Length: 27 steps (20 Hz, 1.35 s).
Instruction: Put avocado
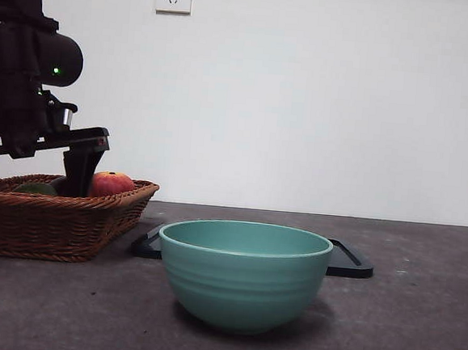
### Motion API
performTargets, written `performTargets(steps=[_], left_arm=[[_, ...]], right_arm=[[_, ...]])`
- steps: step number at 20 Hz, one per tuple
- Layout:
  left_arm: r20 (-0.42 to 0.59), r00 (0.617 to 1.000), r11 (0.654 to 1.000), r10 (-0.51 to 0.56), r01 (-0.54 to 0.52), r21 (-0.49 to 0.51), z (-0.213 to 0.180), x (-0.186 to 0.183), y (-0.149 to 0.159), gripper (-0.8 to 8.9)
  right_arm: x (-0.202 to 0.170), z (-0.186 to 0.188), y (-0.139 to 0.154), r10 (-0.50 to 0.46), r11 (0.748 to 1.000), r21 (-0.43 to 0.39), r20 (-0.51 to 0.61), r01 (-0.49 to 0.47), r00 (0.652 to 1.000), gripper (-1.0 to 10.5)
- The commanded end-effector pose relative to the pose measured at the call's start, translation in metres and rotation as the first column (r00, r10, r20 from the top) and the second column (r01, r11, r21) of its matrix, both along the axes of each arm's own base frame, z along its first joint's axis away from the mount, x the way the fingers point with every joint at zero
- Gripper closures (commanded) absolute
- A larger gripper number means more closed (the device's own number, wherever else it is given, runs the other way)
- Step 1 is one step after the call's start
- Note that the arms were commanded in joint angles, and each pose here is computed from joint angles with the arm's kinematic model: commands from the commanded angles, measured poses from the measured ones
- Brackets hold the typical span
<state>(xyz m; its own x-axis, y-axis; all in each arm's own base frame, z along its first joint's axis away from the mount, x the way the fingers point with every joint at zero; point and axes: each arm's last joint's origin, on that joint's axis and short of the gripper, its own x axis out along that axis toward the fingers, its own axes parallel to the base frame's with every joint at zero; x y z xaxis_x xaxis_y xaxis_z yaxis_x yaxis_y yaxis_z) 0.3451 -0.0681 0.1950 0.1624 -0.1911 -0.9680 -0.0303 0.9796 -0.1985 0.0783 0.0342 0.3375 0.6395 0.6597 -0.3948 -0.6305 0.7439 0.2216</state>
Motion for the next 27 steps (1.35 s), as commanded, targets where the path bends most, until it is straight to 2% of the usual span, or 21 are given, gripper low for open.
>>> performTargets(steps=[1,3,4,5,12,16,22,27], left_arm=[[0.006,1.0,1.0,-0.017,0.017,0.005,-0.003,0.007,-0.002,4.79],[0.017,1.0,1.0,-0.017,0.017,0.003,-0.002,0.008,-0.002,6.36],[0.017,1.0,1.0,-0.017,0.017,0.003,-0.001,0.008,-0.002,6.87],[0.015,1.0,1.0,-0.017,0.017,0.003,0.0,0.008,-0.002,6.96],[0.019,0.998,0.998,-0.059,0.058,0.01,0.043,-0.005,-0.003,6.96],[0.116,0.986,0.992,-0.123,0.124,-0.001,0.087,-0.035,-0.015,6.95],[0.25,0.93,0.958,-0.271,0.286,-0.028,0.131,-0.085,-0.056,6.95],[0.288,0.862,0.894,-0.416,0.446,-0.041,0.135,-0.112,-0.103,6.95]], right_arm=[[0.001,0.005,0.001,0.0,1.0,0.015,0.01,0.0,1.0,3.2],[0.001,0.005,0.001,-0.001,1.0,0.015,0.01,0.001,1.0,3.2],[0.001,0.005,0.001,-0.001,1.0,0.015,0.01,0.001,1.0,3.2],[0.001,0.005,0.001,-0.001,1.0,0.015,0.01,0.001,1.0,3.2],[0.001,0.005,0.001,0.0,1.0,0.016,0.014,0.0,1.0,3.2],[0.001,0.005,0.001,0.0,1.0,0.016,0.013,0.0,1.0,3.2],[0.001,0.005,0.001,0.0,1.0,0.015,0.013,0.0,1.0,3.2],[0.001,0.005,0.001,-0.001,1.0,0.015,0.013,0.0,1.0,3.2]])
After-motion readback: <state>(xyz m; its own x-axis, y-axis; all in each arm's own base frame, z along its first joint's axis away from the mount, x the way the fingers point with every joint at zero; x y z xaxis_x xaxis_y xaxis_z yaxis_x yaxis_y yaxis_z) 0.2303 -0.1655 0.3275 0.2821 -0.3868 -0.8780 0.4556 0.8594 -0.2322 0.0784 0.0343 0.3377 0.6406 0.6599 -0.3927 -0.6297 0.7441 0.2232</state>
